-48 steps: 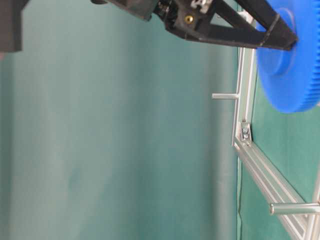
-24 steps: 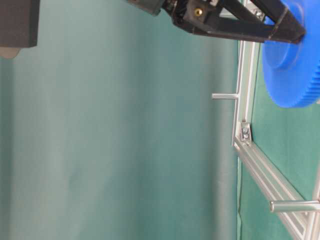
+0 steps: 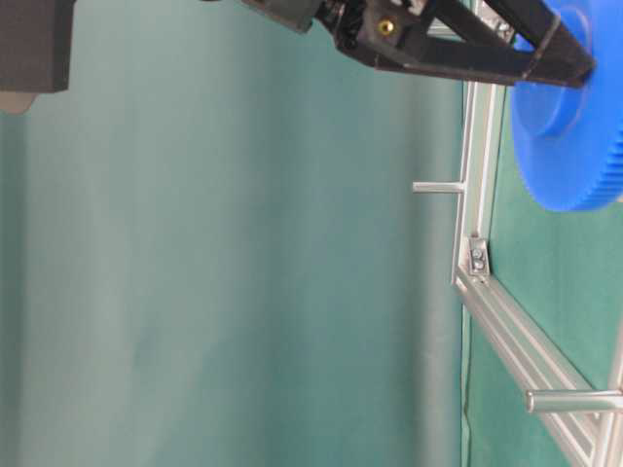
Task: Find the location of the shaft and insert the gear.
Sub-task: 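Push the gear onto the shaft with the right gripper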
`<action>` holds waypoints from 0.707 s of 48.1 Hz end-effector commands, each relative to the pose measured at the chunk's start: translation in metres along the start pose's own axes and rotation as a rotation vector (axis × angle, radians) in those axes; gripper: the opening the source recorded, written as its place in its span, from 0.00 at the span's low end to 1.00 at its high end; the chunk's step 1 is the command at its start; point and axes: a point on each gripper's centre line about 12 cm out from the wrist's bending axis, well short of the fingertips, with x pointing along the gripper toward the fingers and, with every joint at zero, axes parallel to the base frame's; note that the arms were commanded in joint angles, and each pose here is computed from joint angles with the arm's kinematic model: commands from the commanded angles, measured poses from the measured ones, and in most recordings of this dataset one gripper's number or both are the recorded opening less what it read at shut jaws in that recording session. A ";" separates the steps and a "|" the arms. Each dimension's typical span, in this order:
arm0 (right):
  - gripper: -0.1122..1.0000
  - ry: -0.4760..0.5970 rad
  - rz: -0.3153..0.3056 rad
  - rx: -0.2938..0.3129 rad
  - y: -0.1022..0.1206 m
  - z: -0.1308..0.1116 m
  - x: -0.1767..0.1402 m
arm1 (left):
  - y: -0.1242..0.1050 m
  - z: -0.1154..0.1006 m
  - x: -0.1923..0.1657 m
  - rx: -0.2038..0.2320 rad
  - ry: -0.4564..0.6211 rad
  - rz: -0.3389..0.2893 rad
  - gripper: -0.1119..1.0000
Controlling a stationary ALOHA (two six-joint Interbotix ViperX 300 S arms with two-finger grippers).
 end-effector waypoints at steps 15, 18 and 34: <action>0.72 -0.063 0.045 0.014 0.002 0.014 -0.011 | 0.001 0.004 0.001 -0.002 -0.009 0.003 0.10; 0.72 -0.063 0.045 0.015 0.002 0.014 -0.011 | 0.001 0.004 0.001 -0.002 -0.009 0.003 0.10; 0.72 -0.062 0.045 0.017 0.002 0.014 -0.010 | 0.001 0.004 0.001 -0.002 -0.009 0.003 0.10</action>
